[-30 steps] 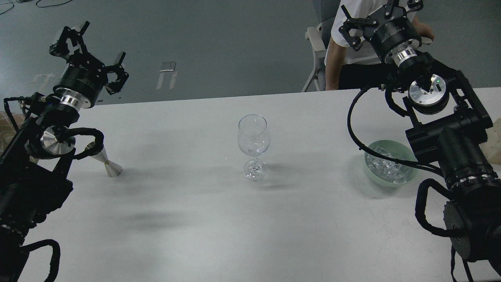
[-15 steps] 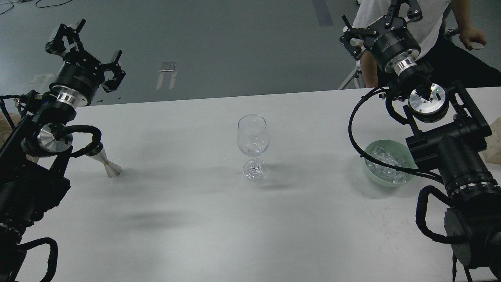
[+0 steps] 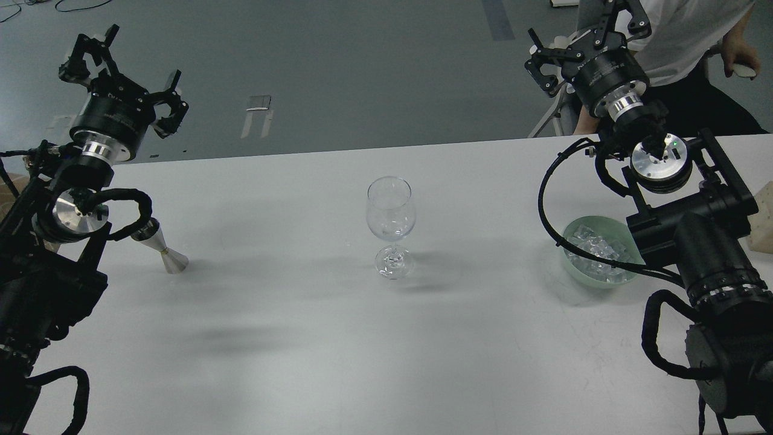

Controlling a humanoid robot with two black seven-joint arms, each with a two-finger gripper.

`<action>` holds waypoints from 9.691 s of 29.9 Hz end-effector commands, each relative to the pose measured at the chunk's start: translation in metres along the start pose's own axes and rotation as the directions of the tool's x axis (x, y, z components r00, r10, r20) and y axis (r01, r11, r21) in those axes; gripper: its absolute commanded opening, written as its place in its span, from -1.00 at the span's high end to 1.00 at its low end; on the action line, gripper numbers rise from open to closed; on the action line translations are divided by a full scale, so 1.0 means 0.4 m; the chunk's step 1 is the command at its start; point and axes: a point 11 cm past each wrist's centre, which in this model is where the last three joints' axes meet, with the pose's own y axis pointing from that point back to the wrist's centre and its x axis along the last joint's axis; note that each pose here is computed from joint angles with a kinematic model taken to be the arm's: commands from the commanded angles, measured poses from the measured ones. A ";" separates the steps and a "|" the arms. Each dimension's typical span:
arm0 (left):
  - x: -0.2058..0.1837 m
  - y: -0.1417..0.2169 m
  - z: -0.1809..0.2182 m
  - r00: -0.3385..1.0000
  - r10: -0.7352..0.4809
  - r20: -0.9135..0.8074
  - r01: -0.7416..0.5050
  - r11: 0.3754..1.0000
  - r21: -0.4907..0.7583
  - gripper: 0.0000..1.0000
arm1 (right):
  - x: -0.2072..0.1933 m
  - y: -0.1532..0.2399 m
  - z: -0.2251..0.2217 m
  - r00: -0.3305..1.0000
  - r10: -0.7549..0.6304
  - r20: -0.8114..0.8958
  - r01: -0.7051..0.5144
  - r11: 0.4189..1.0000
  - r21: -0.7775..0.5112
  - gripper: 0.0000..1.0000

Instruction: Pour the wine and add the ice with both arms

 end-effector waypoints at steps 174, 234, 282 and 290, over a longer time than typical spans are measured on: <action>0.146 0.517 -0.325 0.647 0.356 -0.674 -0.365 0.921 0.137 -0.93 | 0.115 0.151 0.109 0.998 0.055 -0.018 -0.056 0.996 -0.073 -1.00; 0.242 0.485 -0.309 0.679 0.327 -0.657 -0.365 0.927 0.084 -0.41 | 0.126 0.156 0.112 0.997 0.068 -0.028 -0.070 0.994 -0.083 -1.00; 0.260 0.494 -0.305 0.700 0.309 -0.644 -0.349 0.935 0.070 -0.13 | 0.123 0.155 0.114 0.998 0.064 -0.027 -0.066 0.994 -0.085 -1.00; 0.258 0.493 -0.308 0.700 0.310 -0.643 -0.346 0.935 0.074 -0.13 | 0.125 0.157 0.114 0.998 0.066 -0.026 -0.068 0.994 -0.086 -1.00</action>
